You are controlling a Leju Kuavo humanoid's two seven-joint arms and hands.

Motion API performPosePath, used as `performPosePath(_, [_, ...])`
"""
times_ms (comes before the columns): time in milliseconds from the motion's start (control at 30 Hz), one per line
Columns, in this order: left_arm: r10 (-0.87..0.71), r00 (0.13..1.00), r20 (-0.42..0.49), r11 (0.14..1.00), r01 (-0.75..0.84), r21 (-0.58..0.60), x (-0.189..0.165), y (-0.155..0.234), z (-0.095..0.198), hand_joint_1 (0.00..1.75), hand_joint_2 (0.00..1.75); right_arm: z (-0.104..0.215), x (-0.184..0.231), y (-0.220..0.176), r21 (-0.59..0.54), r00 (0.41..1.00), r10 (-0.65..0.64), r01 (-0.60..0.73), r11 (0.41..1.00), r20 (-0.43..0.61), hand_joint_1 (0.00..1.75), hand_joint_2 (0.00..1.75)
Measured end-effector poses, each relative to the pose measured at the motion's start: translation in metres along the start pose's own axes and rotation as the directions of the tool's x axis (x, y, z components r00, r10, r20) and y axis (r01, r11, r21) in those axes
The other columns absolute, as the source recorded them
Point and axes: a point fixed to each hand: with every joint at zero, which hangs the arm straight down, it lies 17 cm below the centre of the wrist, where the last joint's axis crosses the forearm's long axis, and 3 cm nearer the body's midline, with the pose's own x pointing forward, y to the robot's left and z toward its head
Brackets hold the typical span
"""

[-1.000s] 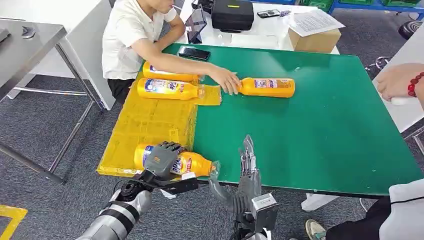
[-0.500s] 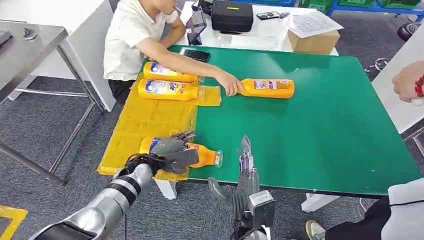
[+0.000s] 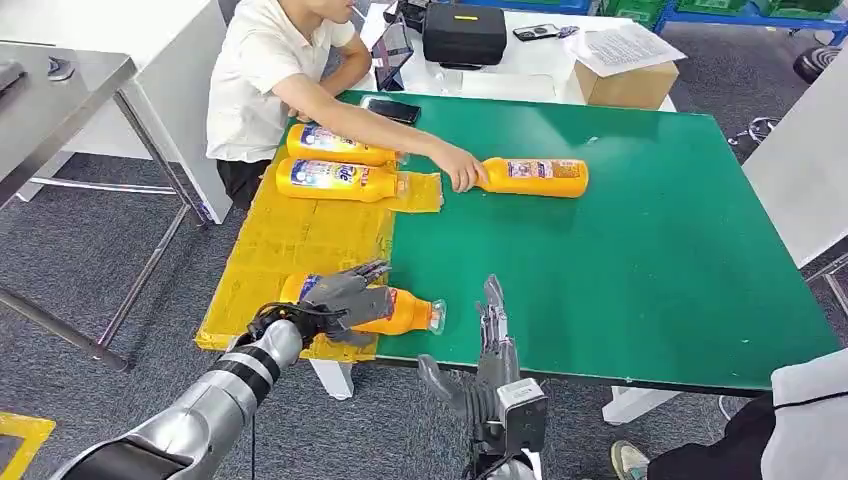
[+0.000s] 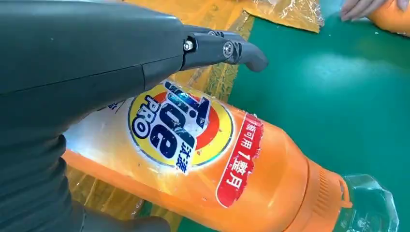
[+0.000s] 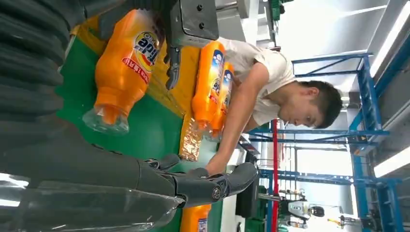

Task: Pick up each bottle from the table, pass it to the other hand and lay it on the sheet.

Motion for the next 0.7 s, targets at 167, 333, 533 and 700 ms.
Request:
performPosePath(167, [0.053, 0.998, 0.032, 0.998, -0.051, -0.044, 0.009, -0.005, 0.001, 0.00, 1.75, -0.001, -0.002, -0.002, -0.004, 1.000, 0.008, -0.008, 1.000, -0.002, 0.00, 1.75])
performPosePath(333, [0.110, 0.982, 0.154, 0.994, -0.112, 0.005, 0.028, 0.000, 0.005, 0.00, 1.75, 0.000, -0.005, -0.004, -0.015, 1.000, 0.019, -0.019, 1.000, -0.009, 0.00, 1.75])
performPosePath(533, [0.092, 0.914, 0.396, 0.889, -0.255, 0.381, 0.077, 0.041, 0.045, 0.00, 1.75, 0.006, -0.008, -0.012, -0.047, 0.998, 0.067, -0.068, 0.997, -0.021, 0.00, 1.75])
performPosePath(700, [-0.012, 0.834, 0.552, 0.753, -0.355, 0.553, 0.141, 0.070, 0.092, 0.00, 1.75, 0.008, -0.004, -0.020, -0.069, 0.979, 0.201, -0.200, 0.977, 0.013, 0.00, 1.75])
